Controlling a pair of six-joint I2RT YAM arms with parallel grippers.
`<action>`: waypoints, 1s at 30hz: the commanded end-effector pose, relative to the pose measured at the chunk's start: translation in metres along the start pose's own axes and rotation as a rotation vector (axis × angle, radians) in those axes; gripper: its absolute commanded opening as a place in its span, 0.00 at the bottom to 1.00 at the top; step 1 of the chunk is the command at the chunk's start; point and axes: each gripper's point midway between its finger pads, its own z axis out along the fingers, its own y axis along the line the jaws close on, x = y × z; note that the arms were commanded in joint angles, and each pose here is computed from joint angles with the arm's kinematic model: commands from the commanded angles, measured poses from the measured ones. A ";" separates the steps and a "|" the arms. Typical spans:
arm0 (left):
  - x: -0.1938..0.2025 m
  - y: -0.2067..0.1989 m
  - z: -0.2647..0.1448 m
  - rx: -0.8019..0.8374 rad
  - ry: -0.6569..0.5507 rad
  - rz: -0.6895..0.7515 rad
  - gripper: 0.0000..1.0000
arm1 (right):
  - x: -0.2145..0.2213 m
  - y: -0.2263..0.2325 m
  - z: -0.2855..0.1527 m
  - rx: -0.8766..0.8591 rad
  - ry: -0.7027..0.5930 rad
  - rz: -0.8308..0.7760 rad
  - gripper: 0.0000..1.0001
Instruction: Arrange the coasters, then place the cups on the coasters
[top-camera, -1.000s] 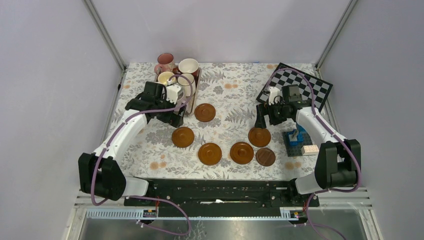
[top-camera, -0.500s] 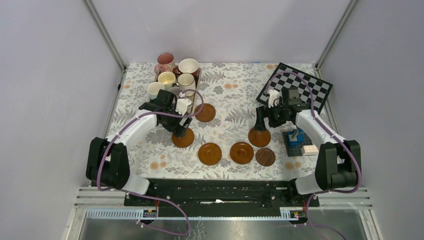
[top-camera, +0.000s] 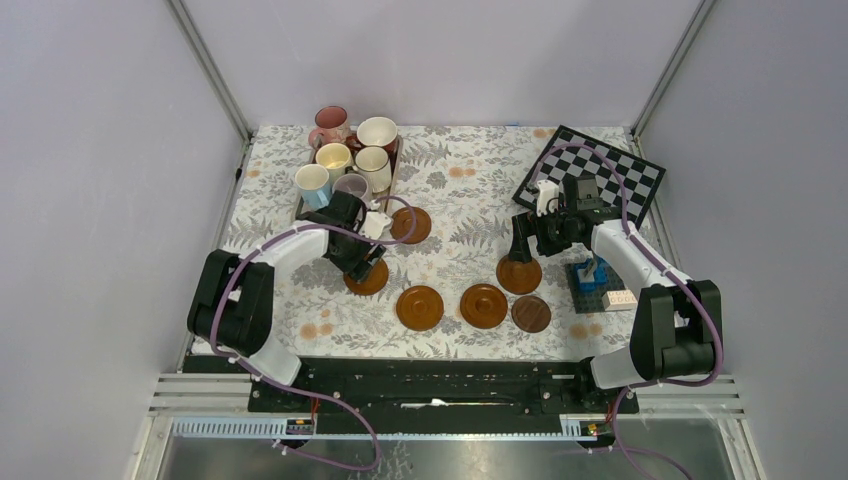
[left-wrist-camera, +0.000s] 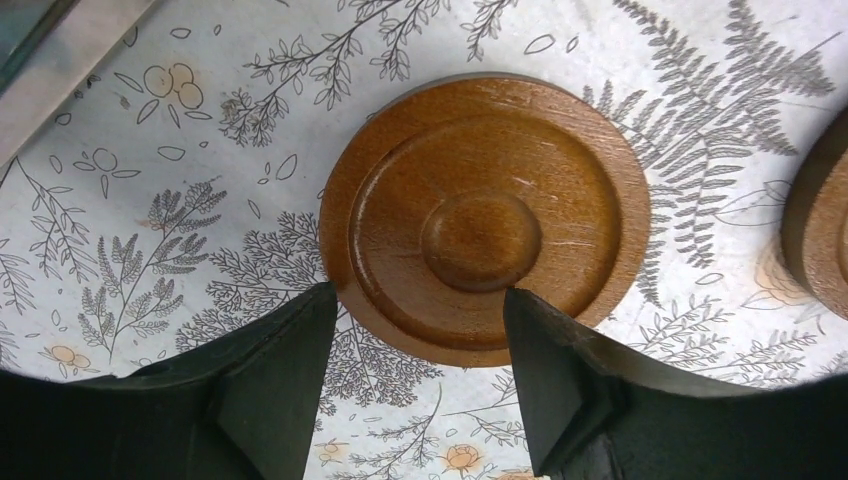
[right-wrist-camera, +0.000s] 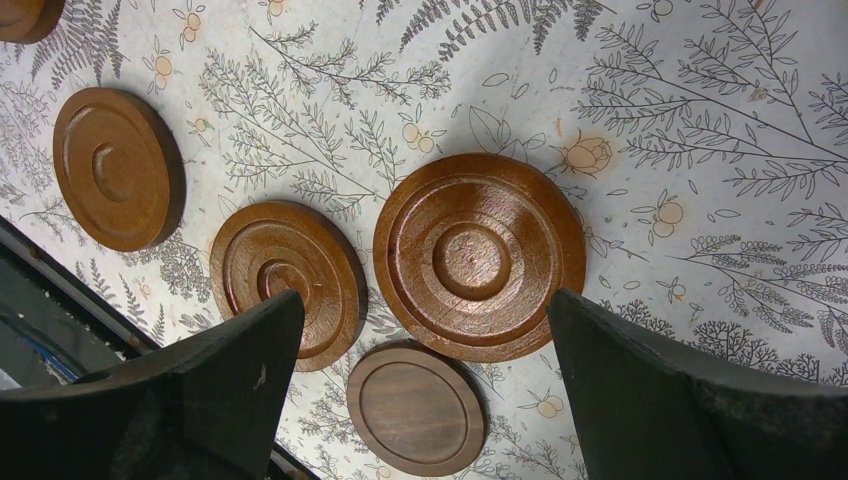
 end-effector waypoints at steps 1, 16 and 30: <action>-0.008 0.015 0.005 -0.072 -0.039 -0.012 0.67 | -0.009 0.008 -0.005 -0.024 -0.042 -0.028 1.00; 0.011 0.030 0.022 -0.090 -0.013 -0.108 0.56 | -0.008 0.007 -0.005 -0.020 -0.045 -0.031 1.00; 0.104 0.100 -0.007 -0.142 0.065 -0.332 0.42 | -0.006 0.007 -0.002 -0.026 -0.036 -0.030 1.00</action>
